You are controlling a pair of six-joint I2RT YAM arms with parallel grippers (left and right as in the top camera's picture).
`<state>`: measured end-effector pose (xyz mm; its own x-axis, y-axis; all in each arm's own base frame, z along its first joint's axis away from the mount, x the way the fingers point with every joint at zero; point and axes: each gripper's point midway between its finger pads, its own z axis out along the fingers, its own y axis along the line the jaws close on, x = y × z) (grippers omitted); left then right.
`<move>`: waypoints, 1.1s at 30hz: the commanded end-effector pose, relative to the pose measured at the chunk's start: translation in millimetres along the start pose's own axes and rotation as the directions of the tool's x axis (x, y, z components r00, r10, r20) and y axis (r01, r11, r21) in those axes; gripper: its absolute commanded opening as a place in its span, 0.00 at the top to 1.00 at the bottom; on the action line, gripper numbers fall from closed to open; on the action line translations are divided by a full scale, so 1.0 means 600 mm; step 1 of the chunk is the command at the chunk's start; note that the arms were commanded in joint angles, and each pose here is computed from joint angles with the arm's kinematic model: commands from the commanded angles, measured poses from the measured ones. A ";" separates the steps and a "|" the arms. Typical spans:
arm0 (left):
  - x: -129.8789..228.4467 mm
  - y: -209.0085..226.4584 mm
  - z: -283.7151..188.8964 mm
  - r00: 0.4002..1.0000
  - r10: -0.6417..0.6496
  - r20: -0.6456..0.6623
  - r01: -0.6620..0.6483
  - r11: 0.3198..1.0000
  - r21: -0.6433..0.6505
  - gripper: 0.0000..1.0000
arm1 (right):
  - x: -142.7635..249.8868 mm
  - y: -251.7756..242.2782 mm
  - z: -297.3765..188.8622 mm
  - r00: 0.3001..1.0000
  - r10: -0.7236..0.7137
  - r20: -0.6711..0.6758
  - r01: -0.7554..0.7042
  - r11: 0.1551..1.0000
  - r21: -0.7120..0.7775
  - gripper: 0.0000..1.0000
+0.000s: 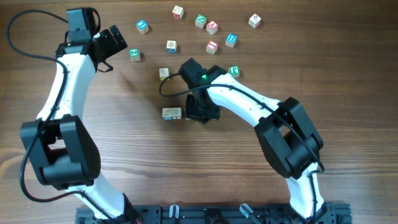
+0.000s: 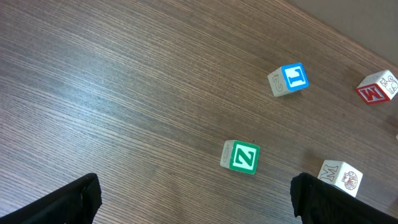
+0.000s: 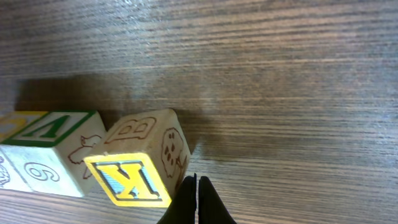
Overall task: Form a horizontal line
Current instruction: 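Set the yellow B block down against the row and open the right gripper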
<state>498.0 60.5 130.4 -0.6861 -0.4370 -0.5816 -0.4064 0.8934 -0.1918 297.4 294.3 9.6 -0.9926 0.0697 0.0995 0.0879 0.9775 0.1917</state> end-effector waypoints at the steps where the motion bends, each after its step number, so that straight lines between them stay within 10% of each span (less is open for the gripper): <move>1: -0.003 -0.003 -0.002 1.000 0.006 0.006 -0.006 1.000 0.005 0.00 | -0.019 -0.032 0.004 0.998 0.002 0.069 -0.009 0.995 0.103 0.95; 33: -0.003 -0.003 -0.002 1.000 0.006 0.006 -0.006 1.000 0.005 0.00 | -0.050 0.028 0.003 0.990 -0.045 0.134 0.051 0.998 -0.047 0.95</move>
<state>498.0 60.5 130.4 -0.6861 -0.4370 -0.5816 -0.4064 0.8934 -0.1918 331.1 306.3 11.6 -0.9965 0.0631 -0.0541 0.0487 0.9707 0.2352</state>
